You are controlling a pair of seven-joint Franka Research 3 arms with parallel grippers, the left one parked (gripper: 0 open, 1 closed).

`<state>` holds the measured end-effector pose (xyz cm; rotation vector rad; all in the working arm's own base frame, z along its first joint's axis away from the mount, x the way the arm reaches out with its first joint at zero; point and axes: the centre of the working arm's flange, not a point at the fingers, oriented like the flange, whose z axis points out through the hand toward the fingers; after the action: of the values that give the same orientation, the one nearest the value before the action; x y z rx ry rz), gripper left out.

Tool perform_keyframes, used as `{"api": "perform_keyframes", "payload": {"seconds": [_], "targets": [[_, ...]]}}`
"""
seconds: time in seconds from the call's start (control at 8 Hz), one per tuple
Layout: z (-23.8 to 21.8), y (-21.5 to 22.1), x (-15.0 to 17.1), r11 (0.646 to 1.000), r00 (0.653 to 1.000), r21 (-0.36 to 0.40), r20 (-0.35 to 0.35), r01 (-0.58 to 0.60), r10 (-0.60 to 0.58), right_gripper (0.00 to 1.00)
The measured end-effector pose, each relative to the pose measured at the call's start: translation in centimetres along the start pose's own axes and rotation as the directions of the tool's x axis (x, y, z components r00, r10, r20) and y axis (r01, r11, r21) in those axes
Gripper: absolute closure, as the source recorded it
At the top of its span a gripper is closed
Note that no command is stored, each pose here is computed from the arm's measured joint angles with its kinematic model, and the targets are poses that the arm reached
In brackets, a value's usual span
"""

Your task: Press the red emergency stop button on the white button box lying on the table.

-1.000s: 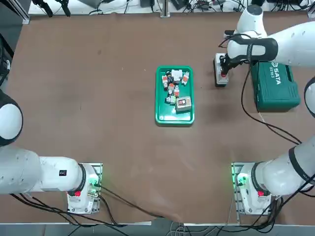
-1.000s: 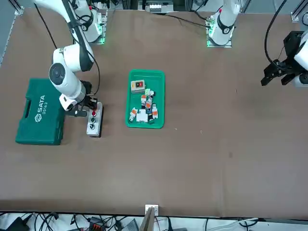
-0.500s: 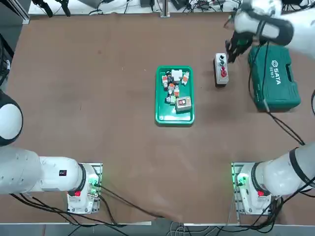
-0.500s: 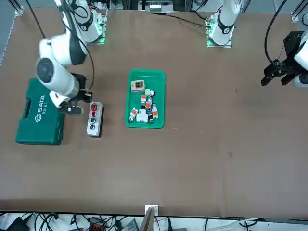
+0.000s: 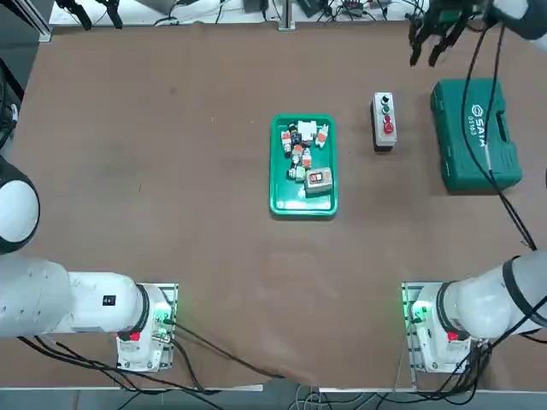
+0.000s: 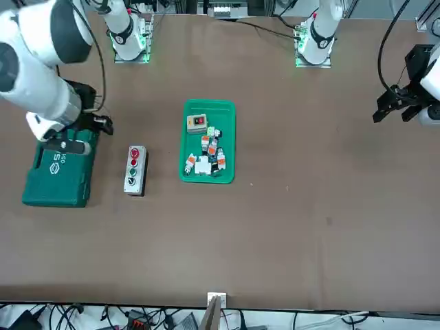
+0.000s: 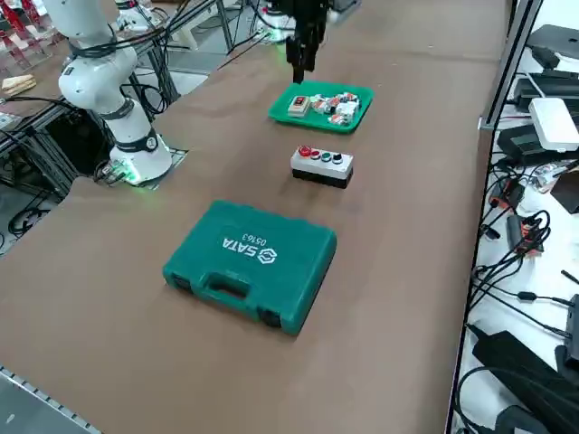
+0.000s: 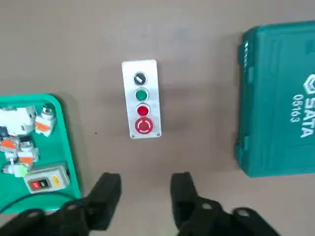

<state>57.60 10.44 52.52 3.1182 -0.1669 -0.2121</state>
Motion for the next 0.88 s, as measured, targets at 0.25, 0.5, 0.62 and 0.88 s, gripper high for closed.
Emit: {"api": "perform_keyframes", "payload": {"seconds": [0.25, 0.5, 0.62, 0.88], "targets": [[-4.5, 3.2, 0.4, 0.999, 0.998, 0.017, -0.034, -0.05, 0.051, 0.0], [-7.1, 7.1, 0.1, 0.998, 0.998, 0.017, -0.012, -0.067, 0.067, 0.0], [-7.7, 9.2, 0.0, 1.0, 1.0, 0.018, 0.004, -0.02, 0.02, 0.0], [-7.9, 12.3, 0.2, 0.999, 1.0, 0.026, 0.006, 0.03, -0.03, 0.0]]}}
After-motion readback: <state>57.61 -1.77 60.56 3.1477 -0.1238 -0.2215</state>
